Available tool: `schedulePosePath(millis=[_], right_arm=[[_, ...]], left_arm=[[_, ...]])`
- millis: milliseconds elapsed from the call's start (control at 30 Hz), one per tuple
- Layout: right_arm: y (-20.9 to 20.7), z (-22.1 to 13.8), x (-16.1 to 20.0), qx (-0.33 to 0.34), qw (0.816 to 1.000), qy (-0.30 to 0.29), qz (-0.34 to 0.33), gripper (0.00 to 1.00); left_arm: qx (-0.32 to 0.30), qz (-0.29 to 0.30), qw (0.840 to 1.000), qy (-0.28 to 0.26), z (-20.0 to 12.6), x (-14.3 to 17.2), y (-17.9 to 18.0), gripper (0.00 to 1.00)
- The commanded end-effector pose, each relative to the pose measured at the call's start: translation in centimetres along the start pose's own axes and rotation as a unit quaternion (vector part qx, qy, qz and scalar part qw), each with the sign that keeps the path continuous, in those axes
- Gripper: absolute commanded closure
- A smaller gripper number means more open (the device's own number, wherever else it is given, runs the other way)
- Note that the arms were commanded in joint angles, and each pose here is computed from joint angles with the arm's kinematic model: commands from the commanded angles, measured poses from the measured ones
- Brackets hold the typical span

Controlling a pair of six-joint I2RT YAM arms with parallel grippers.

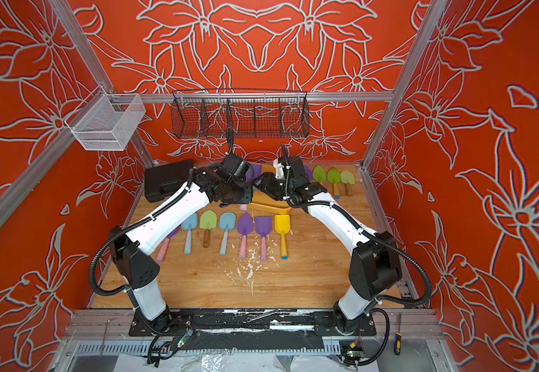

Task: Take the shovel out of the storage box
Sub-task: Place the shovel at the center of the board.

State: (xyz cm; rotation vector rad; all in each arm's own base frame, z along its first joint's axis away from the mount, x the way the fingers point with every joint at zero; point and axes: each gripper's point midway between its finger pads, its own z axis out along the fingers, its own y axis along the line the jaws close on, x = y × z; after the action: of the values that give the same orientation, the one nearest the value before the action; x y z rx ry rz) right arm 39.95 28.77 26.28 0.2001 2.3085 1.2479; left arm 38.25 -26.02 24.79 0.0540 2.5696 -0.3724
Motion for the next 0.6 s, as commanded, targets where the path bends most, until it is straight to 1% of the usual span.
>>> schedulePosePath(millis=[0,100,200,267,367,433,567], right_arm=[[0.4,1.1,0.3,-0.015,1.0,0.011,0.016,0.46],[0.2,1.8,0.7,-0.012,0.999,0.021,0.022,0.49],[0.3,2.3,1.0,-0.017,0.999,0.029,0.026,0.5],[0.7,2.6,1.3,-0.024,0.999,0.035,0.026,0.55],[0.6,2.6,1.6,-0.017,0.999,0.042,0.024,0.65],[0.2,2.5,1.7,-0.009,0.999,0.043,0.026,0.75],[0.2,2.4,1.9,-0.002,0.998,0.052,0.027,0.91]], left_arm=[[0.025,-0.006,1.0,-0.015,-0.4,-1.0,-1.3,1.0],[0.035,-0.002,0.999,-0.016,-0.5,-1.0,-1.7,1.0],[0.05,0.004,0.999,-0.017,-0.6,-1.1,-2.2,1.0],[0.056,0.008,0.998,-0.017,-0.7,-1.1,-2.5,1.0],[0.056,0.011,0.998,-0.018,-0.7,-1.1,-2.5,1.0],[0.055,0.013,0.998,-0.022,-0.8,-1.2,-2.4,1.0],[0.064,0.016,0.998,-0.021,-0.6,-1.1,-2.7,1.0]])
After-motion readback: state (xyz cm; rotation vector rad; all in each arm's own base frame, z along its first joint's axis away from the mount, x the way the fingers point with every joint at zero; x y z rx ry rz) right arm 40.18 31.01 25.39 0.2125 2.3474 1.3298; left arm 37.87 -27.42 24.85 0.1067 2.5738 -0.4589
